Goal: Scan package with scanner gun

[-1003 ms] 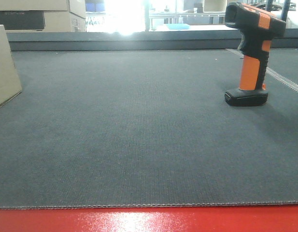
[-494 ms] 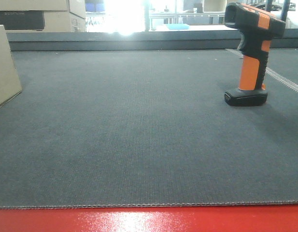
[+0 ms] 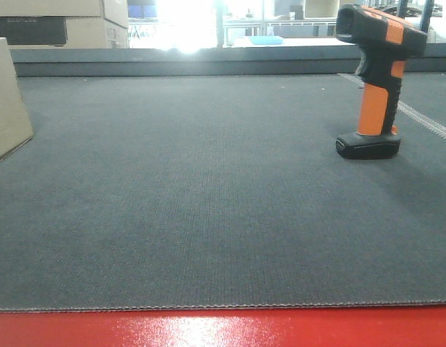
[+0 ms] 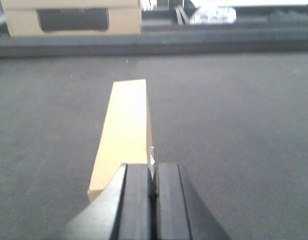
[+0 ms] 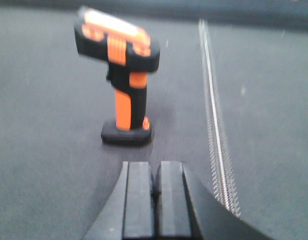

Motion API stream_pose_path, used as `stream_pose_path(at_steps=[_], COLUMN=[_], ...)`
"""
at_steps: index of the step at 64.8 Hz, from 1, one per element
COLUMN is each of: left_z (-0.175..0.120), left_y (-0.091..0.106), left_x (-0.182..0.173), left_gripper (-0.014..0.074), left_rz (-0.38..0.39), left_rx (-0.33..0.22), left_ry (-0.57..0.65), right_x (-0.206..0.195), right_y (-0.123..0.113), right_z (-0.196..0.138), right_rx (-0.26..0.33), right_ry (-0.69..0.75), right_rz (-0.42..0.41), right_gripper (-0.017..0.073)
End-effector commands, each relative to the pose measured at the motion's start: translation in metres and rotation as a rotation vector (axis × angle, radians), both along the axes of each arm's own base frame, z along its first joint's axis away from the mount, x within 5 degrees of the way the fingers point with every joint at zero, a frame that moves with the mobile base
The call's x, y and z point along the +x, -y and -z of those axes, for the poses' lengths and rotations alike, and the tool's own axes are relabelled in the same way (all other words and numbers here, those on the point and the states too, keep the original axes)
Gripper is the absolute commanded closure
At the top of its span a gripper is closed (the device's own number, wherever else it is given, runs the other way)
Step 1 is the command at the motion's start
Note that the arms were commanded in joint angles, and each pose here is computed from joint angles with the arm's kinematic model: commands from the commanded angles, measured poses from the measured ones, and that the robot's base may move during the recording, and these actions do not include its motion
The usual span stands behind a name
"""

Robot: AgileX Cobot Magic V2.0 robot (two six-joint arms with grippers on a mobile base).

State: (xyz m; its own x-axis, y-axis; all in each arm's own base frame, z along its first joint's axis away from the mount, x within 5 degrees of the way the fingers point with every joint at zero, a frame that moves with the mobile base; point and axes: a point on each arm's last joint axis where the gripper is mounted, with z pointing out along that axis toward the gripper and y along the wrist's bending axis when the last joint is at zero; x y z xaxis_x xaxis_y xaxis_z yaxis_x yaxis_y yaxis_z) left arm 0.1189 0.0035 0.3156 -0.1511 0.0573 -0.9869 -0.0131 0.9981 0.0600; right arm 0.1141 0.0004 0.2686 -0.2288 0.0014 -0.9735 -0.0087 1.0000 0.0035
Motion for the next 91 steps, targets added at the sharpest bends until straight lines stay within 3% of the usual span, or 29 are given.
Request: stream_pose_path(at_steps=[1, 15, 69, 77, 83, 91], left_z=[-0.001, -0.007, -0.007, -0.004, 0.004, 0.031], left_y=[0.001, 0.001, 0.001, 0.000, -0.001, 0.000], left_x=[-0.011, -0.026, -0.026, -0.028, -0.036, -0.049], left_gripper=[0.0705, 0.0705, 0.0705, 0.0705, 0.0705, 0.0705], left_rz=[0.002, 0.001, 0.001, -0.009, -0.028, -0.029], left_rx=[-0.001, 0.002, 0.002, 0.069, 0.008, 0.009], left_ry=[0.066, 0.146, 0.146, 0.135, 0.155, 0.162], right_x=[-0.012, -0.029, -0.029, -0.029, -0.029, -0.029], right_y=[0.001, 0.001, 0.001, 0.001, 0.001, 0.001], right_z=[-0.007, -0.016, -0.016, -0.016, -0.016, -0.016], right_rx=[-0.019, -0.021, -0.021, -0.021, -0.021, -0.021], right_ry=[0.087, 0.189, 0.189, 0.189, 0.189, 0.189], right_rz=[0.010, 0.010, 0.010, 0.010, 0.010, 0.010], right_gripper=[0.0718, 0.0718, 0.0718, 0.0718, 0.0718, 0.0718])
